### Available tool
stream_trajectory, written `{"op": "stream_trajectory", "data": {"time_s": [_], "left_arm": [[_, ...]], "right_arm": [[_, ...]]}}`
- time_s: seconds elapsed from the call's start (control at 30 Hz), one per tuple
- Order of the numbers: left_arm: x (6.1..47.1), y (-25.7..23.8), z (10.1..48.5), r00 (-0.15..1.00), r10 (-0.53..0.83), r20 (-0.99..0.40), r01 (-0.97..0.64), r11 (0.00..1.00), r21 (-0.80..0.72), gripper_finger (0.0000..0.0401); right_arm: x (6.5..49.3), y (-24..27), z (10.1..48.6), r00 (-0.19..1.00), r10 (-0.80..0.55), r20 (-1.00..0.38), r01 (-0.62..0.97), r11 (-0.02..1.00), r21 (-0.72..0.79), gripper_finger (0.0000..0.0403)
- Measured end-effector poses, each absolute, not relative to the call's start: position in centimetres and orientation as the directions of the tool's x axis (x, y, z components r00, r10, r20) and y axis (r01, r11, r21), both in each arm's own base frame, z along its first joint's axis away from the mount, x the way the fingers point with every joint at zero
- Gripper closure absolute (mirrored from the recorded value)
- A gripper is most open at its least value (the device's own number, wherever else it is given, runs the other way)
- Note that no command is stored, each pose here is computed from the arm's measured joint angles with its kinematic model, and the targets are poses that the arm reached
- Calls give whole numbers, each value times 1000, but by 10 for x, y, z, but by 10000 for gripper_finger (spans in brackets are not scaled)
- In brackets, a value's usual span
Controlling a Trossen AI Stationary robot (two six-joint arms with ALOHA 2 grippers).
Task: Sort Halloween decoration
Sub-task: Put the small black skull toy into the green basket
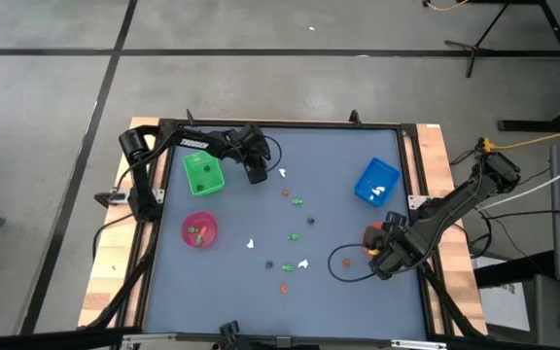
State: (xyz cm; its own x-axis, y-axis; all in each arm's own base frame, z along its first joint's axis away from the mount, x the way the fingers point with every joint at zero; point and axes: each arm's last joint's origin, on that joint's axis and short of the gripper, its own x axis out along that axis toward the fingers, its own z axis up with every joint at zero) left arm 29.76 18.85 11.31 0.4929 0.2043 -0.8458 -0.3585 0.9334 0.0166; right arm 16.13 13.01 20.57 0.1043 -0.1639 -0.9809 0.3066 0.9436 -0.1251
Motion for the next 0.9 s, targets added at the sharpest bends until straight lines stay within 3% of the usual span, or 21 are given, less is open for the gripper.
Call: {"op": "stream_trajectory", "data": {"time_s": [0.9], "left_arm": [[296, 188, 118, 500, 212, -840, -360, 933, 21, 332]], "right_arm": [[161, 130, 206, 104, -164, -981, 306, 944, -125, 169]]}}
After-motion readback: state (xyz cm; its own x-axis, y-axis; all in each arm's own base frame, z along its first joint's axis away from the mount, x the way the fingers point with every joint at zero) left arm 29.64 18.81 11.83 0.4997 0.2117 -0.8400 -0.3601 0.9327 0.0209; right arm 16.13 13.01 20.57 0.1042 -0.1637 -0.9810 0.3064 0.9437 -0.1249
